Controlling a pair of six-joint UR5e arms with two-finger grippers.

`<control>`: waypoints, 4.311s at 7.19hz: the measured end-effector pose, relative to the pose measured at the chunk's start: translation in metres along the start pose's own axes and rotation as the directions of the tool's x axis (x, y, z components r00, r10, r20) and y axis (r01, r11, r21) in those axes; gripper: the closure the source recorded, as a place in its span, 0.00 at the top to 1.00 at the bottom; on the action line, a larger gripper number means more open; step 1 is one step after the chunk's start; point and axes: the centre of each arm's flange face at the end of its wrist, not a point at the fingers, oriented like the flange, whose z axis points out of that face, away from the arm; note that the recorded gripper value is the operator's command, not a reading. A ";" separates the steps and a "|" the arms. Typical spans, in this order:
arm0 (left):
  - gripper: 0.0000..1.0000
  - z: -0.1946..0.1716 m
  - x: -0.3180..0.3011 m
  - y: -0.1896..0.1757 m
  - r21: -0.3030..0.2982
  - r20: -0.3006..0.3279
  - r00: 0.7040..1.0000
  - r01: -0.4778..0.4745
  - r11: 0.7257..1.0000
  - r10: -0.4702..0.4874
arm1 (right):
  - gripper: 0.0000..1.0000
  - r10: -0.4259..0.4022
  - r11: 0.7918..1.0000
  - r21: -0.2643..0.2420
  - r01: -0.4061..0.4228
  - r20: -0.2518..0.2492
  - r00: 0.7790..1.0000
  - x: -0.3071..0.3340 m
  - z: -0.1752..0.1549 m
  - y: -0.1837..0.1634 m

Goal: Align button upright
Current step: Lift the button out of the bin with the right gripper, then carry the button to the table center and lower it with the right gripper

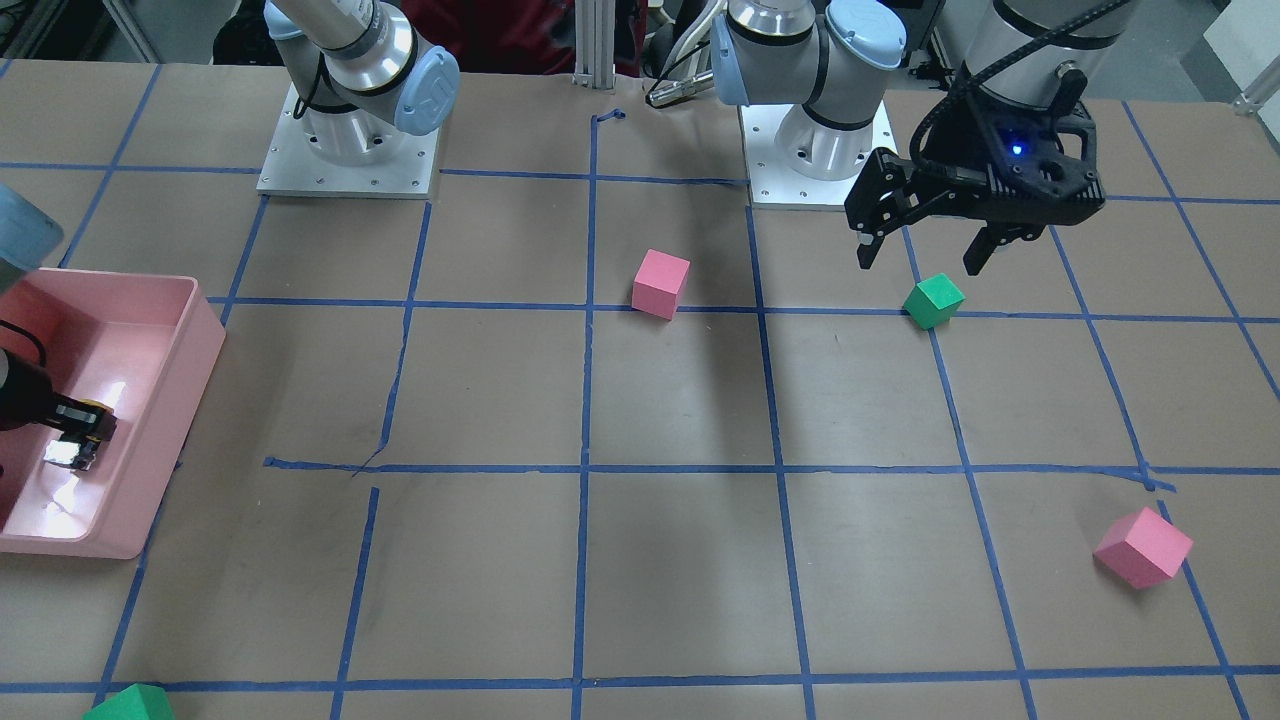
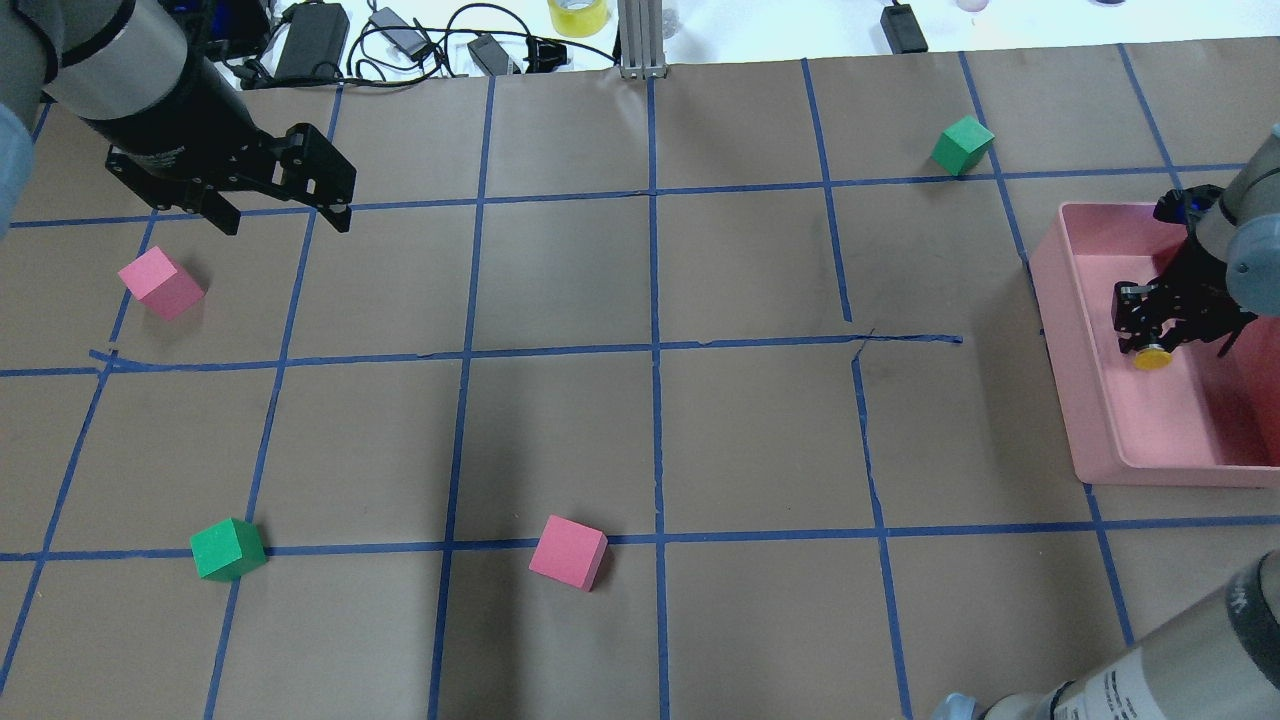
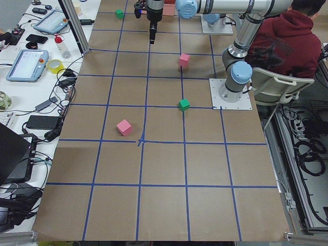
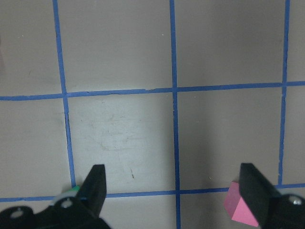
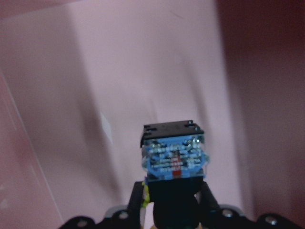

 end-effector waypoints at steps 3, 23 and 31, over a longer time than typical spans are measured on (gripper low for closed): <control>1.00 0.000 0.000 0.000 0.000 0.000 1.000 -0.001 1.000 0.001 | 0.00 0.000 0.993 0.116 -0.003 0.030 1.000 -0.006 -0.063 -0.002; 1.00 0.000 -0.001 0.001 0.000 0.000 1.000 0.001 1.000 -0.001 | 0.00 -0.298 0.952 0.145 0.268 0.262 0.918 -0.556 0.005 0.088; 1.00 -0.001 -0.001 0.001 -0.002 0.000 1.000 0.001 1.000 -0.001 | 1.00 -0.289 0.954 0.161 0.252 0.277 0.916 -0.552 -0.014 0.091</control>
